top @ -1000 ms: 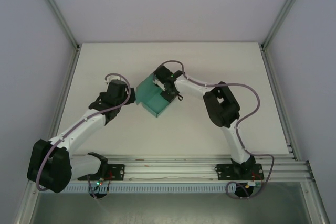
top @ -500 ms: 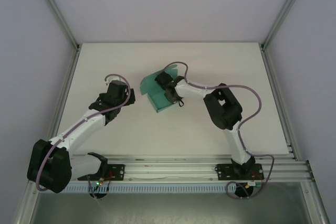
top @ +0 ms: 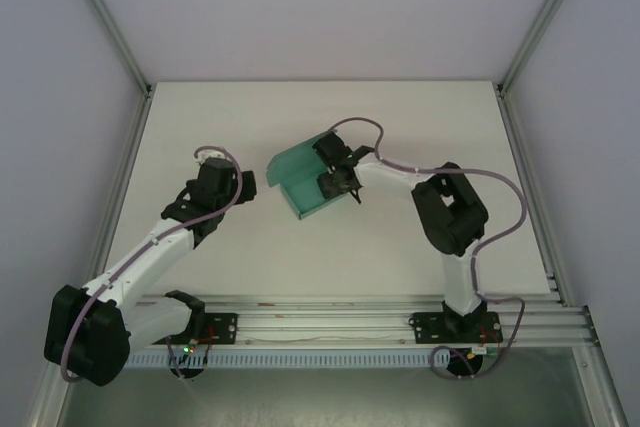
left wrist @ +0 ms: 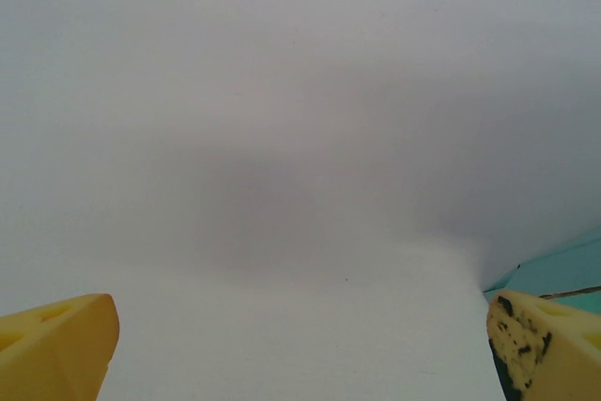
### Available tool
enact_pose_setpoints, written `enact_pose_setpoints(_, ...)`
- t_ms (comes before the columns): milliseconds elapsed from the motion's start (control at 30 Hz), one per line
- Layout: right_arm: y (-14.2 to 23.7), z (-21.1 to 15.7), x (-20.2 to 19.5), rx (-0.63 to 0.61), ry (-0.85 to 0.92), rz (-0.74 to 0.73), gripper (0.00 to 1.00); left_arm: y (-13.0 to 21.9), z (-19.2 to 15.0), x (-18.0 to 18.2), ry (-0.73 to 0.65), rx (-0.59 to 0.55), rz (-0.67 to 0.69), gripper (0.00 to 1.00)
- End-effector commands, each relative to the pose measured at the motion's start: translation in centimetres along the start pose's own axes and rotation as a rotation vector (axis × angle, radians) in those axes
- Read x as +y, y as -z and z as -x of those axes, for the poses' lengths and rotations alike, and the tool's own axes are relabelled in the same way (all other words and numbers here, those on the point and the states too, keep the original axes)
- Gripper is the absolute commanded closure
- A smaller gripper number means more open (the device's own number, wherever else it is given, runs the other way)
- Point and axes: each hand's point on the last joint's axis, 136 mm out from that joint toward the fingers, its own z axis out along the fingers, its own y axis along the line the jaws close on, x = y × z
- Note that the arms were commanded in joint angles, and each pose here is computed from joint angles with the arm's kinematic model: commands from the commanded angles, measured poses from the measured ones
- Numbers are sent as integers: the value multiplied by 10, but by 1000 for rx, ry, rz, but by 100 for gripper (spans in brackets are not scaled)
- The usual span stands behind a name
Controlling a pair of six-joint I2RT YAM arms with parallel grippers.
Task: Assemble paper box
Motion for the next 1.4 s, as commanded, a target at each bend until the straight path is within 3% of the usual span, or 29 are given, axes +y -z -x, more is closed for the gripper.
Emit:
enact_pose_setpoints(0, 12, 19, 0, -73, -26, 12, 27, 0, 0, 2, -2, -10, -6, 0)
enact_pose_setpoints(233, 11, 28, -23, -89, -23, -80, 26, -1, -2, 0, -9, 3, -13, 0)
enact_pose_setpoints(433, 39, 51, -40, -233, 107, -29, 12, 4, -1, -8, -45, 2, -68, 0)
enact_pose_setpoints(567, 52, 55, -38, -238, 237, 162, 6, 8, -7, -37, -128, 8, -244, 0)
enact_pose_setpoints(733, 60, 67, -52, -242, 299, 161, 2, 24, -21, -88, -288, 14, -565, 0)
enact_pose_setpoints(867, 66, 72, -58, -286, 234, 156, 0, 12, -8, -98, -326, 14, -565, 1)
enact_pose_setpoints(967, 73, 69, -61, -313, 188, 153, 0, -4, -9, -105, -400, 48, -562, 9)
enact_pose_setpoints(1100, 83, 57, -66, -322, 151, 140, 0, -24, -8, -112, -489, 112, -557, 30)
enact_pose_setpoints(1167, 90, 49, -66, -325, 147, 142, 0, -35, -5, -112, -506, 123, -562, 59)
enact_pose_setpoints(1233, 93, 41, -67, -337, 160, 135, 0, -39, -6, -116, -533, 137, -602, 79)
enact_pose_setpoints(1367, 97, 25, -74, -315, 151, 112, 0, -44, -6, -124, -627, 147, -663, 100)
